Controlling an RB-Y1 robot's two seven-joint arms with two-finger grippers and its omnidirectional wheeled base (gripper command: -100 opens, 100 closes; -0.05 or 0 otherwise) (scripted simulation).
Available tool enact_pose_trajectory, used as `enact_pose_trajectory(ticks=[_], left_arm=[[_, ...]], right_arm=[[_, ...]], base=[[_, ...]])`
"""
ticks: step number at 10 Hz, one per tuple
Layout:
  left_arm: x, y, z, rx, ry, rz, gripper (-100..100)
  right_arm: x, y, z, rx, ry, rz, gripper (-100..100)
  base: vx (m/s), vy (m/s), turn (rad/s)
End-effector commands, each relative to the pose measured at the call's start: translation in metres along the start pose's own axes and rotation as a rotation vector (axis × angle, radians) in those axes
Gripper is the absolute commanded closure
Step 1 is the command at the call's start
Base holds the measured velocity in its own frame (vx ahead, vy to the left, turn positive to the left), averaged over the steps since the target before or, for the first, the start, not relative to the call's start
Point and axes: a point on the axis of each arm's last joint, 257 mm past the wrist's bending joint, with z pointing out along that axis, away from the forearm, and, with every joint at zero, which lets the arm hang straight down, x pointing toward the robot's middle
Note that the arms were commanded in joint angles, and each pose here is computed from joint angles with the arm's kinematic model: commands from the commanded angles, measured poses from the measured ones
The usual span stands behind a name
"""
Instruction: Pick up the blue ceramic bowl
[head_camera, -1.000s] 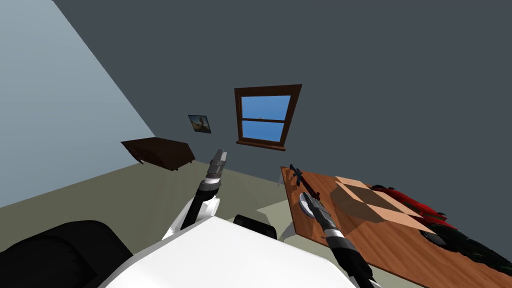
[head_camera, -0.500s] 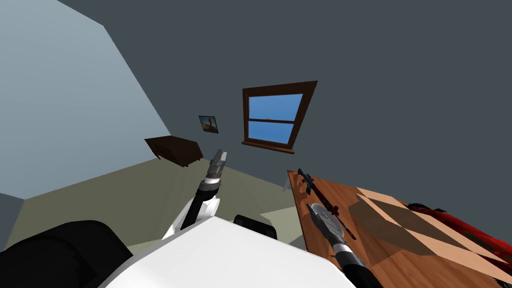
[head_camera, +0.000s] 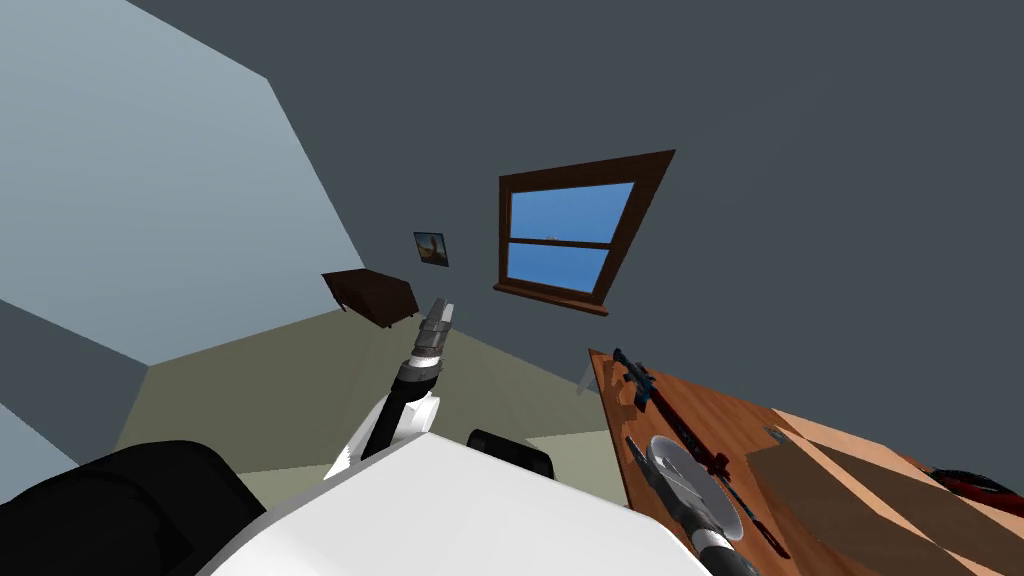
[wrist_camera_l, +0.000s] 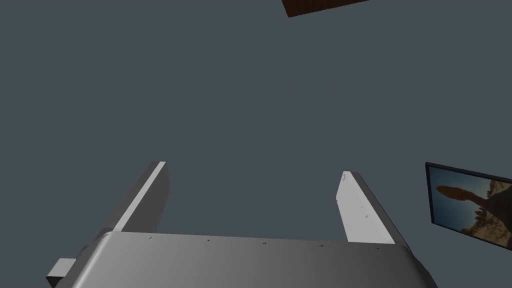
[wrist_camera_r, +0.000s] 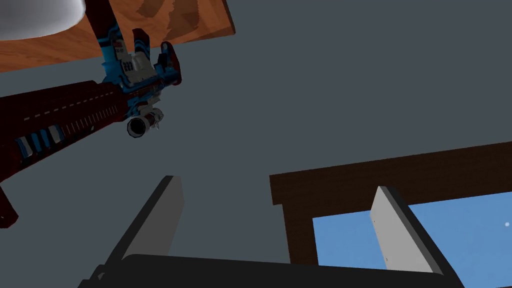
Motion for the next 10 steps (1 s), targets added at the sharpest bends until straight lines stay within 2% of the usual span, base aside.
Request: enact_pose_trajectory(ticks=[1, 2, 4, 5, 7, 8, 10], left_arm=[[0.0, 0.0, 0.0, 0.0, 0.0, 0.0, 0], [0.0, 0.0, 0.0, 0.0, 0.0, 0.0, 0], [0.0, 0.0, 0.0, 0.0, 0.0, 0.0, 0], [0.0, 0.0, 0.0, 0.0, 0.0, 0.0, 0], [0.0, 0.0, 0.0, 0.0, 0.0, 0.0, 0], [0.0, 0.0, 0.0, 0.0, 0.0, 0.0, 0], [0.0, 0.0, 0.0, 0.0, 0.0, 0.0, 0]], right_arm=[[0.018, -0.02, -0.01, 0.025, 0.046, -0.051, -100], [0.034, -0.034, -0.015, 0.053, 0.077, -0.047, -100], [0.034, -0.034, -0.015, 0.053, 0.077, -0.047, -100], [0.047, -0.051, -0.024, 0.075, 0.118, -0.088, -100], [0.056, -0.059, -0.028, 0.091, 0.136, -0.085, -100], [0.065, -0.073, -0.036, 0.105, 0.167, -0.124, -100], [0.077, -0.084, -0.043, 0.128, 0.194, -0.12, -100]], base=[[0.082, 0.065, 0.217], [0.078, 0.055, 0.084], [0.014, 0.009, -0.017], [0.042, 0.016, 0.211], [0.053, 0.021, 0.043], [0.073, 0.047, 0.143], [0.048, 0.015, 0.065]])
